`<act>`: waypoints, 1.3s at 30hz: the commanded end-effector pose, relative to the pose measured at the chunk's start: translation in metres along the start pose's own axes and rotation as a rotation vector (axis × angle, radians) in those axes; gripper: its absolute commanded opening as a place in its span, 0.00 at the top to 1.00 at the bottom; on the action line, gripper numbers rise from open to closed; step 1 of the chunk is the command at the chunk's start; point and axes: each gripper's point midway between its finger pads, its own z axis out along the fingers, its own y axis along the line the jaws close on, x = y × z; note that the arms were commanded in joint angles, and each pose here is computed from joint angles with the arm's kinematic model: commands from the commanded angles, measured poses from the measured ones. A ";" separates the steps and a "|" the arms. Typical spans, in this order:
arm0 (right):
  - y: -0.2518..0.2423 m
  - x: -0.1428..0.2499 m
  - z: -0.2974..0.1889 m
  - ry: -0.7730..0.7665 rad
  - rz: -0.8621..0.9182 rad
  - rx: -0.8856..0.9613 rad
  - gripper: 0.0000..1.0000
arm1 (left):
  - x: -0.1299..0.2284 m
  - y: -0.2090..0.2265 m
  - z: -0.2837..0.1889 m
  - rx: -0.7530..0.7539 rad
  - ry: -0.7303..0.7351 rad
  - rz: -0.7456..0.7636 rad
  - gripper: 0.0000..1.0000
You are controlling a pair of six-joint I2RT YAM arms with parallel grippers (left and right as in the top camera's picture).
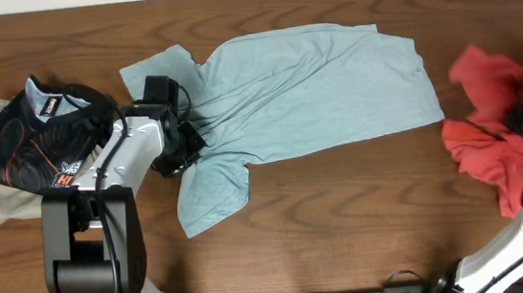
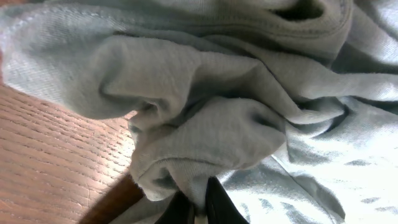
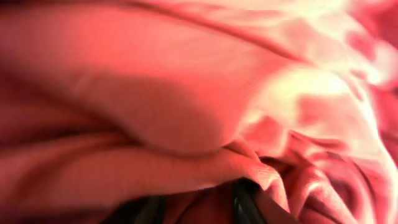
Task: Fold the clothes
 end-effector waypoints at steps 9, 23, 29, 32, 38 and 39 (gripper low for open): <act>-0.009 -0.030 -0.054 -0.077 0.131 -0.262 0.56 | -0.001 0.002 -0.001 -0.007 -0.010 0.007 0.94; 0.095 0.059 -0.172 0.069 -0.270 -0.662 0.44 | 0.000 0.003 -0.001 -0.009 -0.007 0.007 0.94; 0.119 0.104 -0.150 0.190 -0.359 -0.643 0.41 | 0.002 0.004 -0.001 -0.014 -0.001 0.006 0.94; 0.129 0.117 -0.135 0.239 -0.370 -0.629 0.41 | 0.005 0.006 -0.001 -0.025 0.012 0.005 0.94; 0.146 0.138 -0.106 0.313 -0.384 -0.605 0.40 | 0.007 0.008 -0.001 -0.030 0.018 0.003 0.94; 0.149 0.141 -0.103 0.321 -0.389 -0.605 0.40 | 0.007 0.008 -0.001 -0.030 0.018 0.004 0.94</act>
